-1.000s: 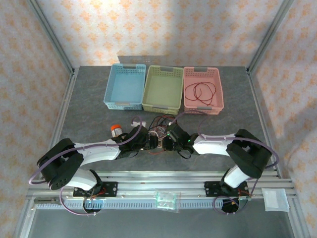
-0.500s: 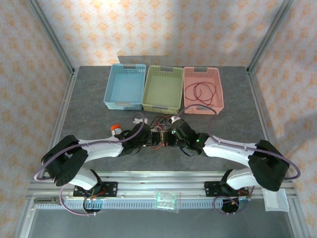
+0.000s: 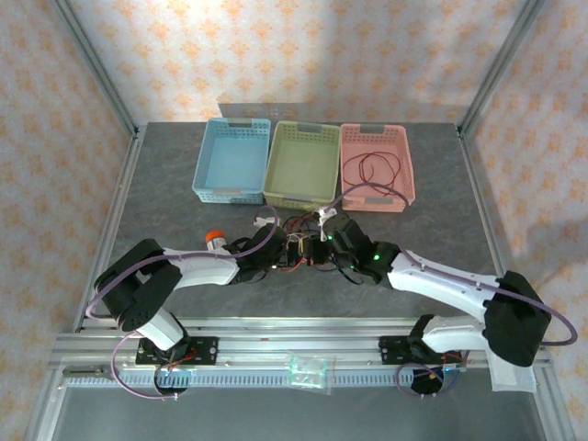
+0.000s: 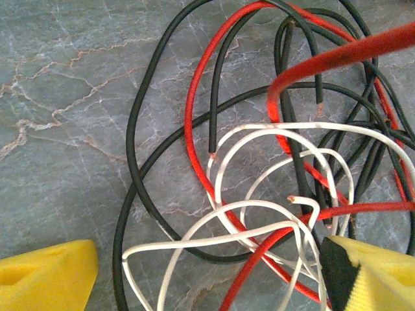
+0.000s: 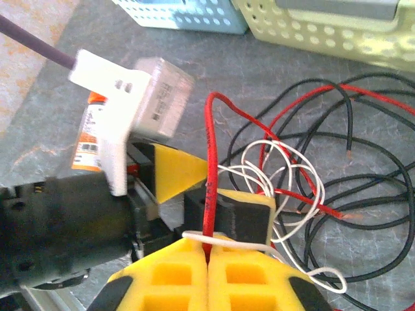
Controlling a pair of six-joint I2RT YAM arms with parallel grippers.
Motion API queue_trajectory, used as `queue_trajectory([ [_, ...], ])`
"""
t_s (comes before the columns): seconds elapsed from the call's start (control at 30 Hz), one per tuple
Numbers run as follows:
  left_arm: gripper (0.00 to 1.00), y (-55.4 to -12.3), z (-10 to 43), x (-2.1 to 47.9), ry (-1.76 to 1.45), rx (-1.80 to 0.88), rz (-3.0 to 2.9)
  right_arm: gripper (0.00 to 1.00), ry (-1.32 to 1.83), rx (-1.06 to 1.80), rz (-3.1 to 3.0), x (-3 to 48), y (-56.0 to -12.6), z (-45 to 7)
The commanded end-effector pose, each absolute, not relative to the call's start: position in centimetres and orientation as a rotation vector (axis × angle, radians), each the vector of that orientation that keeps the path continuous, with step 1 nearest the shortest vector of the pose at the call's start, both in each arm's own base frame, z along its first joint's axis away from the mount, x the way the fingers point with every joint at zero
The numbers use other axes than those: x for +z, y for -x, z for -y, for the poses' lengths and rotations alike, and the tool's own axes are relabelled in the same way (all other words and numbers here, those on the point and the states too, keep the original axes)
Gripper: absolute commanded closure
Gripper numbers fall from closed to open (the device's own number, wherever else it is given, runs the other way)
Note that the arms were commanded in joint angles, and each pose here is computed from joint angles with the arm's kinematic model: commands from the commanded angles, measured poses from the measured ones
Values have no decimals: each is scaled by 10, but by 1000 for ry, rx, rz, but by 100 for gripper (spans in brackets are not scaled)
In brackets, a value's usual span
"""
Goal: Untangle the cables
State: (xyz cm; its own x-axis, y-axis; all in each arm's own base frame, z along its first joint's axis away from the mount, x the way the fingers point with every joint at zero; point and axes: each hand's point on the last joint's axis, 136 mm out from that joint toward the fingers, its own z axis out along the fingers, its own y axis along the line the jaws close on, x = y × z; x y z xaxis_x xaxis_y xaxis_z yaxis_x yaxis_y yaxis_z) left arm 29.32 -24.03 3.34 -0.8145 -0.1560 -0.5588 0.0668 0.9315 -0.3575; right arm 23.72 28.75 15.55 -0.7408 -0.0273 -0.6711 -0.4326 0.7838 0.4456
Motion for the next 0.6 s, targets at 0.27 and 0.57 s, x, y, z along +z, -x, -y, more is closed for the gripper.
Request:
queue_trajectory([
  [0.27,11,-301,233,21,105,-440,-2467,100,375,740,-2198,206,-246,-271],
  [0.57,11,-296,225,1,115,-395,-2507,100,390,668,-2118,250,-251,-256],
])
